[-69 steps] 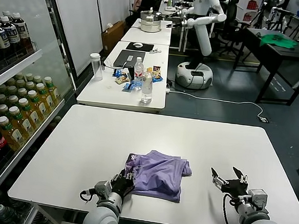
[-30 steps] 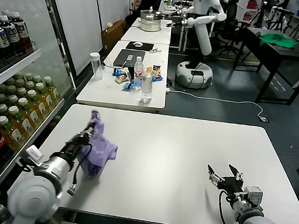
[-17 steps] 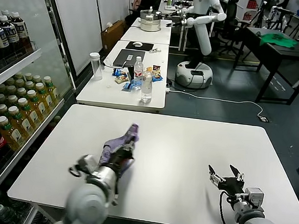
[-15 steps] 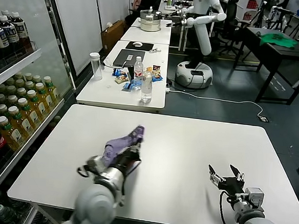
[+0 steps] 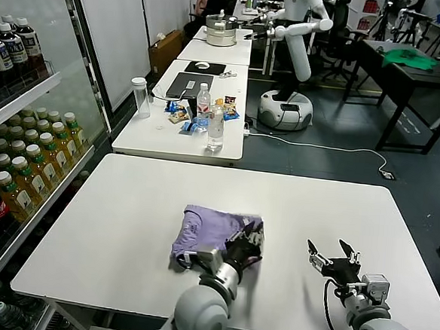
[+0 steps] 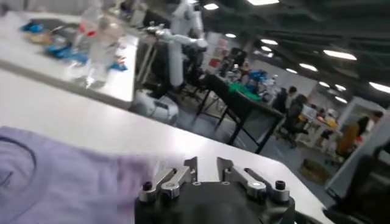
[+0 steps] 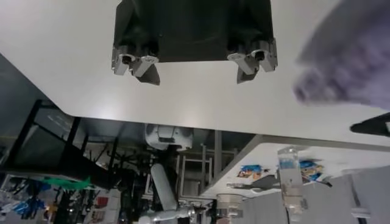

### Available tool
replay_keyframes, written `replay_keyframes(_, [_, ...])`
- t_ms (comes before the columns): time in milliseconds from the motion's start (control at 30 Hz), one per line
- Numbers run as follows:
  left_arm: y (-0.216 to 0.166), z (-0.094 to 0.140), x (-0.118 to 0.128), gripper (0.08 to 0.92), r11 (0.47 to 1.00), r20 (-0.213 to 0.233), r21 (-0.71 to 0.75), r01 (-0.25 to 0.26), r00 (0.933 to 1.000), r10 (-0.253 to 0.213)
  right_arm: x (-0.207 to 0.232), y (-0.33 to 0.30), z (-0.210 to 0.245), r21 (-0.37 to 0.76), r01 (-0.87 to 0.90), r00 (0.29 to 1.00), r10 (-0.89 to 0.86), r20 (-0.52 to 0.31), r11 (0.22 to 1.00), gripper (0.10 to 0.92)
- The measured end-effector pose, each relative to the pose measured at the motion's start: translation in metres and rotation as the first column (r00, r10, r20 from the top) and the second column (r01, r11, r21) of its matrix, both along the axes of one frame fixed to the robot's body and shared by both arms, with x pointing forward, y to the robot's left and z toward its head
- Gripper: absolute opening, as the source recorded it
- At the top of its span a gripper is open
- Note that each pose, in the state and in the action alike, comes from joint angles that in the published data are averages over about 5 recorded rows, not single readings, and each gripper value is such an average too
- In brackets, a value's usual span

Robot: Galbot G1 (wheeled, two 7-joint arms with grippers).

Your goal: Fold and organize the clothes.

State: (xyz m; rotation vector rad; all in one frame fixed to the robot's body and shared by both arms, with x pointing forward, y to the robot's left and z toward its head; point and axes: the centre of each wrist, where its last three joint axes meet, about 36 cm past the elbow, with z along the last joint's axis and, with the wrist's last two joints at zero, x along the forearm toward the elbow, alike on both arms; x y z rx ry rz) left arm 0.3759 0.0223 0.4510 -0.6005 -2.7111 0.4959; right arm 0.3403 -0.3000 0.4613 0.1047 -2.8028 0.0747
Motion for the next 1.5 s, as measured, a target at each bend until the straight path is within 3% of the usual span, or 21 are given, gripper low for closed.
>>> replay_keyframes(133, [-0.003,-0.005,-0.008,0.482,0.999,0.056,0.037,0.025,0.9981,-0.027,0.002,0.003,0.0,0.002,-0.005,1.0,0.005,0.004,1.0,0.823])
replay_keyframes(267, [0.007,-0.007,-0.017,0.595,0.997,0.104,0.07,0.019,0.9943,-0.026,0.005,0.008,-0.002,0.008,-0.009,1.0,0.009,0.004,1.0,0.823])
replay_keyframes(533, [0.061,-0.019,-0.025,0.803,0.982,0.168,0.152,-0.111,0.982,0.085,0.023,0.041,-0.017,0.046,-0.043,0.999,0.043,-0.017,0.998,0.823])
replay_keyframes(800, [0.112,-0.029,-0.038,0.823,0.947,0.209,0.2,-0.253,0.9549,0.211,0.049,0.086,-0.044,0.096,-0.086,0.994,0.093,-0.066,0.992,0.823])
replay_keyframes(1000, [0.132,-0.031,-0.046,0.823,0.926,0.228,0.219,-0.306,0.9393,0.257,0.063,0.114,-0.062,0.122,-0.111,0.987,0.124,-0.101,0.986,0.823])
replay_keyframes(1167, [0.142,-0.034,-0.051,0.823,0.915,0.228,0.235,-0.329,0.9335,0.277,0.074,0.125,-0.073,0.123,-0.111,0.985,0.126,-0.119,0.986,0.733])
replay_keyframes(1500, [0.147,-0.038,-0.058,0.823,0.909,0.221,0.244,-0.339,0.9317,0.288,0.089,0.123,-0.079,0.118,-0.113,0.984,0.128,-0.122,0.986,0.457])
